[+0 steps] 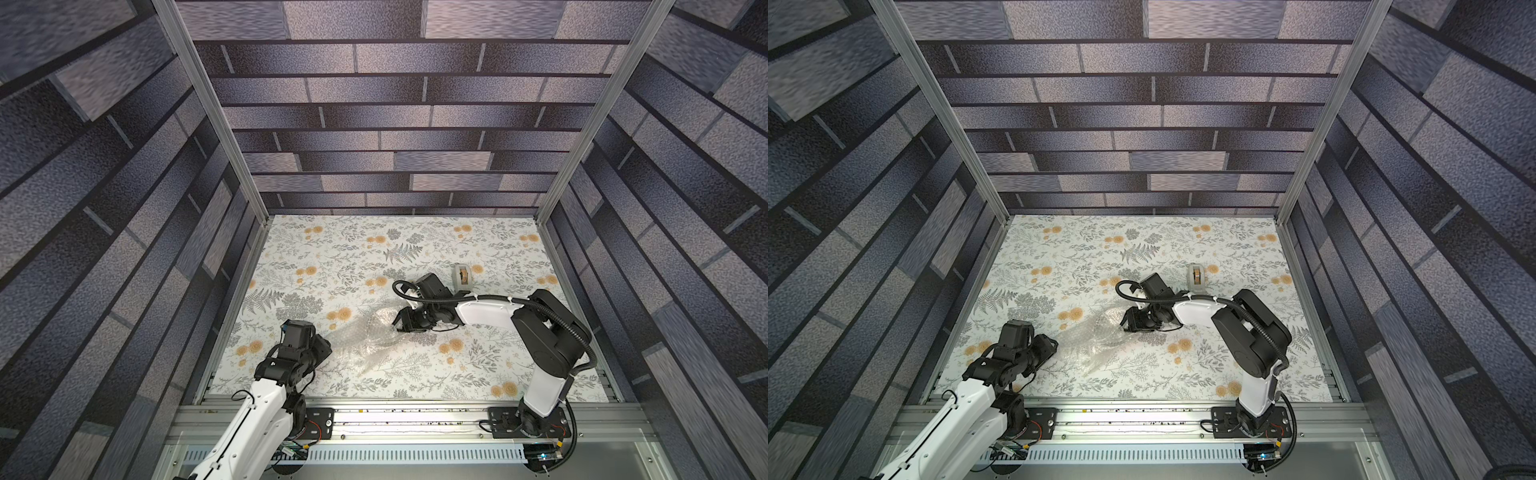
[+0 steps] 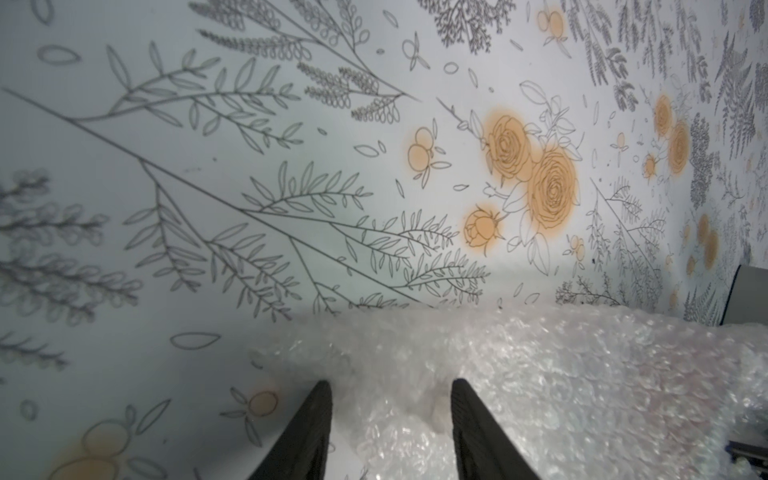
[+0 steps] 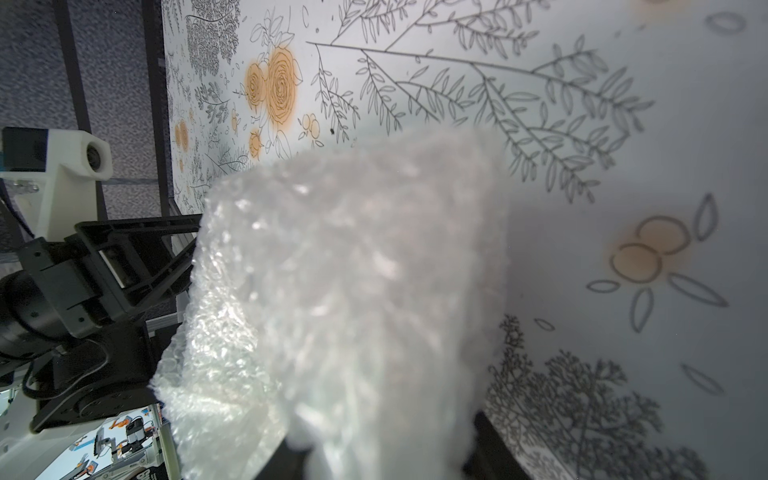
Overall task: Wrap bowls in bubble wrap
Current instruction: Wrap the bowl in bubble wrap.
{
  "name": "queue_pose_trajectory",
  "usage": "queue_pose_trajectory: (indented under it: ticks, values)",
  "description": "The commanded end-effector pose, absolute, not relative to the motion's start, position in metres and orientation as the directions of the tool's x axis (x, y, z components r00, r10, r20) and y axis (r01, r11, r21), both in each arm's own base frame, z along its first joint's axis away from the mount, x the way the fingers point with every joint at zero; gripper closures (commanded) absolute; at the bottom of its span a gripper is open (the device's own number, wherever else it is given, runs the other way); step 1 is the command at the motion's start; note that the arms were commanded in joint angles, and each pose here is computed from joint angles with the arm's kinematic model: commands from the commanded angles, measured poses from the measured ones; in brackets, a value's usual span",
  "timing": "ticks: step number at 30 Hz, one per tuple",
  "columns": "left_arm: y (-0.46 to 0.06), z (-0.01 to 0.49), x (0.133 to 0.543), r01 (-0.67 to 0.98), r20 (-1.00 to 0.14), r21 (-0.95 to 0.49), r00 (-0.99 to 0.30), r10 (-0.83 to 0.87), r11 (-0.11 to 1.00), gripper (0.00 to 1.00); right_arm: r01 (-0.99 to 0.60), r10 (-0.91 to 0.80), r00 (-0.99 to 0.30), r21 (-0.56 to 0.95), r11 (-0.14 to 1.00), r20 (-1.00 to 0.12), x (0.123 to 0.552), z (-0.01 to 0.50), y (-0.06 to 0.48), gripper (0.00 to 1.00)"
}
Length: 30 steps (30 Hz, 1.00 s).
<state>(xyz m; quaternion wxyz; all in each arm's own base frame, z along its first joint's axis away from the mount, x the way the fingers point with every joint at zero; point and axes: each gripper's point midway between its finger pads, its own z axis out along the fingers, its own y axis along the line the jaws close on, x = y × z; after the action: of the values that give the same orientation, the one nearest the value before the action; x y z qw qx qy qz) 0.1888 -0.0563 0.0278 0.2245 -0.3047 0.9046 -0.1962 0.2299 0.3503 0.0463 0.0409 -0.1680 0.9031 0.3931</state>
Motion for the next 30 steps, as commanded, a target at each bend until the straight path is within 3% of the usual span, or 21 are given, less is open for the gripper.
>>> queue_pose_trajectory:
  ticks: [1, 15, 21, 30]
  values:
    - [-0.058, 0.018, 0.178, -0.476, -0.251, -0.489, -0.725, -0.641, 0.731, 0.6, -0.336, -0.294, -0.938, 0.688, 0.643, -0.184, 0.224, 0.038, 0.35, 0.55]
    - [-0.047, 0.024, 0.189, -0.501, -0.31, -0.484, -0.668, -0.676, 0.717, 0.83, -0.331, -0.288, -0.94, 0.692, 0.642, -0.183, 0.224, 0.038, 0.35, 0.56]
    - [-0.045, 0.042, 0.203, -0.474, -0.358, -0.481, -0.662, -0.659, 0.738, 1.0, -0.33, -0.287, -0.94, 0.691, 0.643, -0.182, 0.224, 0.038, 0.35, 0.56]
    - [-0.049, 0.086, 0.22, -0.4, -0.428, -0.526, -0.638, -0.64, 0.75, 1.0, -0.337, -0.291, -0.938, 0.684, 0.647, -0.187, 0.223, 0.037, 0.349, 0.57]
